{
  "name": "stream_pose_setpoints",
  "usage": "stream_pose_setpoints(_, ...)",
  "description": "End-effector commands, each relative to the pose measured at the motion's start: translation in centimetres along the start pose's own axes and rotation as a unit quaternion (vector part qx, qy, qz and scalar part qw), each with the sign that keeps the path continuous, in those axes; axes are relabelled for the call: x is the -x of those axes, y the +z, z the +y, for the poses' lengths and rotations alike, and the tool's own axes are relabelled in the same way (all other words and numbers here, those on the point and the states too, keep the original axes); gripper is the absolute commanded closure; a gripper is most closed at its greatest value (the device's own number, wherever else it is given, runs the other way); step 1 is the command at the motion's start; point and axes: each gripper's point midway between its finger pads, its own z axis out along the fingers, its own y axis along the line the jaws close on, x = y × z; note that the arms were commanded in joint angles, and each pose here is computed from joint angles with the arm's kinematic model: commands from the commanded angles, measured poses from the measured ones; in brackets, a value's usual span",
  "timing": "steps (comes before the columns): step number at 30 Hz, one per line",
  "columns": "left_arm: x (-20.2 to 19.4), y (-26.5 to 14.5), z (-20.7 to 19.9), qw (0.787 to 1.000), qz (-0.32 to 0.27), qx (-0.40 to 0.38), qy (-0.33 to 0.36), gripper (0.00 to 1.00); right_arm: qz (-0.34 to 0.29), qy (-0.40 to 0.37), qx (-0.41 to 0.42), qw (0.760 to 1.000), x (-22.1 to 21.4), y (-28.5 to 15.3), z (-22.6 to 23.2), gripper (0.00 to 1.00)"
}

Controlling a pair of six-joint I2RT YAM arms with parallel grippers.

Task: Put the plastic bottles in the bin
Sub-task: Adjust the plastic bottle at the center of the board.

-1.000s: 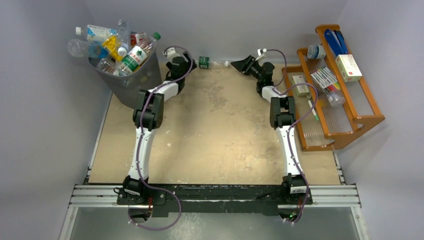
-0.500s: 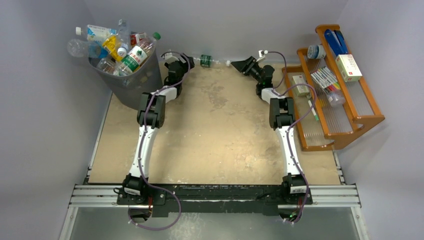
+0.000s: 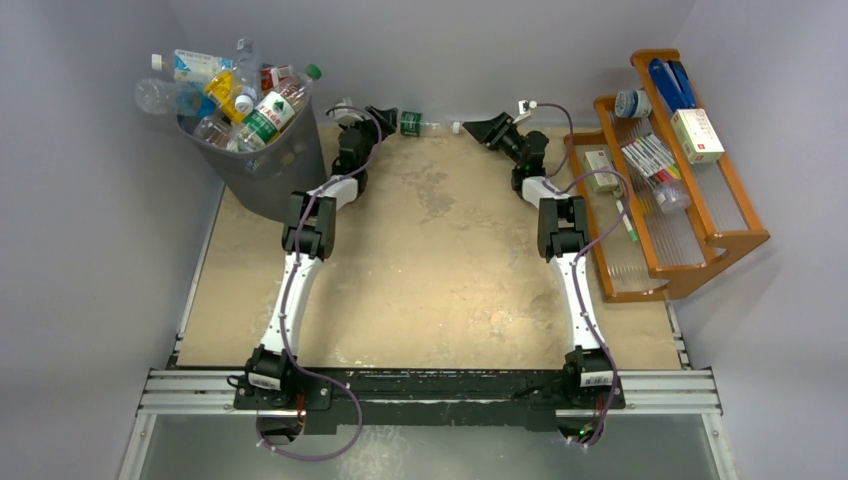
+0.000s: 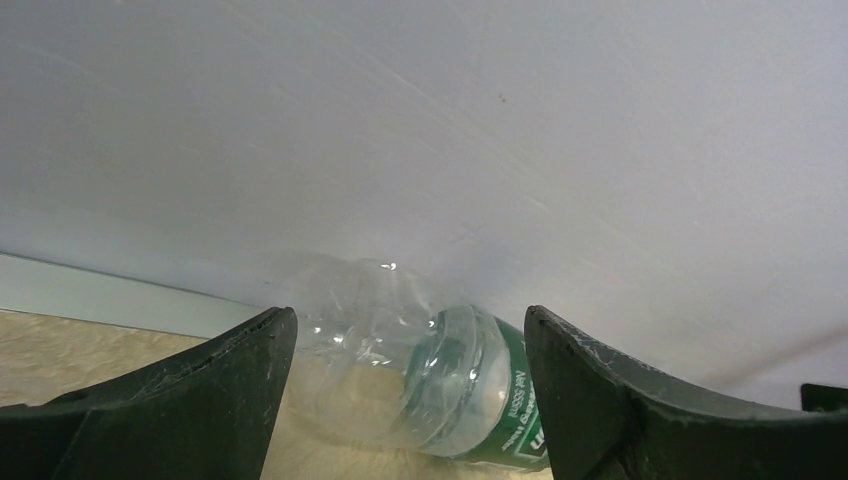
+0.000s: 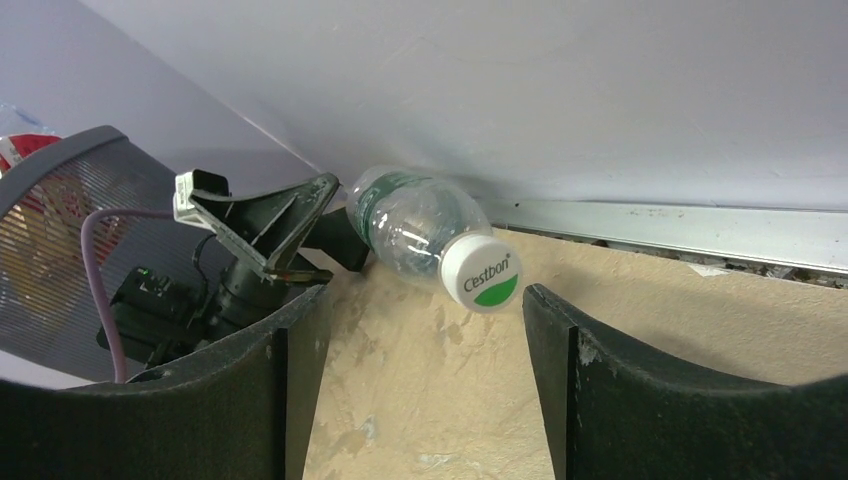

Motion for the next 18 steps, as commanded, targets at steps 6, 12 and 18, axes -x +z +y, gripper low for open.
stream_pose_setpoints(6,-1.8,-1.6,-3.7,0.998,0.023,-0.055,-0.032,0.17,0.001,-0.004,0.013,1.000,-1.2,0.7,0.5,0.28)
stream_pose_setpoints(12,-2.5,-2.2,-5.7,0.996,0.039,-0.074,-0.029,0.18,0.001,-0.003,0.014,1.000,-1.3,0.6,0.5,0.28)
stream_pose_setpoints(18,-2.8,-3.2,-7.3,0.994,0.046,-0.090,-0.034,0.19,0.003,-0.002,0.017,1.000,-1.5,0.6,0.8,0.30)
